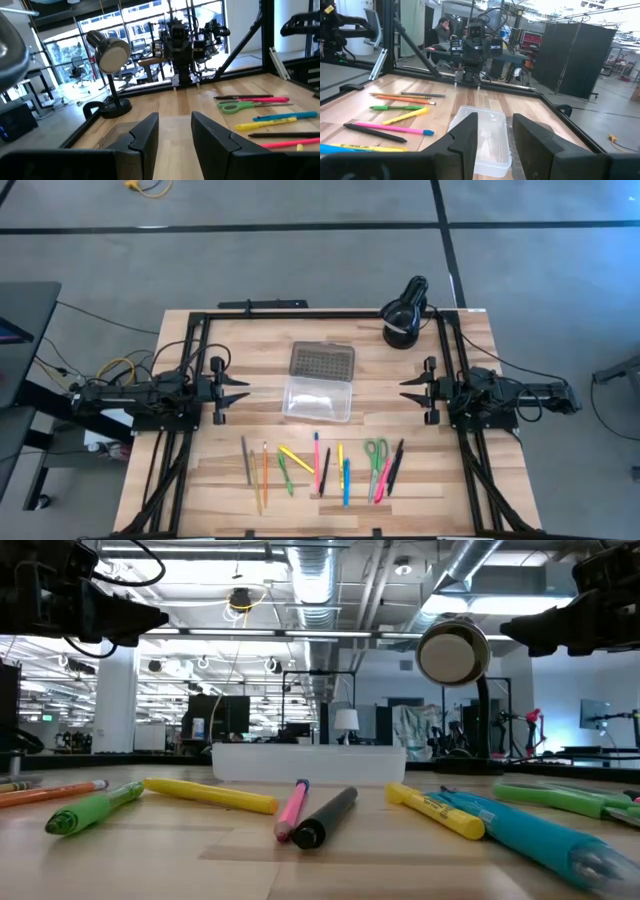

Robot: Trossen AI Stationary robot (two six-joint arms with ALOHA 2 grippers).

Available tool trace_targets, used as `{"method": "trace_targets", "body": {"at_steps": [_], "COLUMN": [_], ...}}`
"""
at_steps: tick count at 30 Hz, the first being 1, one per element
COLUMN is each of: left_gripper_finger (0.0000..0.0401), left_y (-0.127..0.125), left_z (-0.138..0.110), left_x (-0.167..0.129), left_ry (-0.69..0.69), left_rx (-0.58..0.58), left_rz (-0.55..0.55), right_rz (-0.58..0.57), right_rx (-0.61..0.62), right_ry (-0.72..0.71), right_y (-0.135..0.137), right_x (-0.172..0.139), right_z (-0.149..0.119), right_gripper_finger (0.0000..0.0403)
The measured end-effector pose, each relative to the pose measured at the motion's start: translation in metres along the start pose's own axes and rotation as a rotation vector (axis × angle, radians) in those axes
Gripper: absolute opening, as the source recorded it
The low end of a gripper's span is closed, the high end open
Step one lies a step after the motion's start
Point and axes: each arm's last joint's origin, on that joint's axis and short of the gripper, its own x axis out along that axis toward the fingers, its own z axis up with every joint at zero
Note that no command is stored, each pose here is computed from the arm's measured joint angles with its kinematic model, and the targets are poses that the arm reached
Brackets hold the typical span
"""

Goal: Pick & place school supplies into a supply box
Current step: Put the gray pen into the transparent supply box

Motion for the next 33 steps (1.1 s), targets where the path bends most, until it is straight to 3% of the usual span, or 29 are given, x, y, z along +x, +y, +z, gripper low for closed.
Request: {"method": "trace_targets", "body": {"at_steps": [7,19,23,30,33], "left_gripper_finger": [0.0112,0.0112,0.0112,0.0112,0.0112], "left_y": [0.0,0.0,0.0,0.003,0.004], "left_z": [0.0,-0.001,-0.001,0.002,0.008], "left_x": [0.0,0.0,0.0,0.0,0.0], "left_ry": [-0.004,0.006,0.012,-0.01,-0.077], "left_rx": [-0.051,-0.08,-0.08,-0.093,-0.068], "left_rz": [-0.001,-0.006,-0.006,0.105,0.093], "right_rz": [0.0,0.031,0.02,-0.146,-0.143], "right_rx": [-0.021,0.448,0.463,0.46,0.453], "right_ry": [-0.012,-0.15,-0.15,-0.158,-0.175], "right_y": [0.0,-0.001,-0.001,-0.008,-0.009], "right_x": [0.0,-0.001,-0.001,-0.001,-0.002], "right_z": [0.001,0.015,0.014,0.014,0.015], "right_gripper_finger": [0.012,0.012,0.012,0.012,0.012]}}
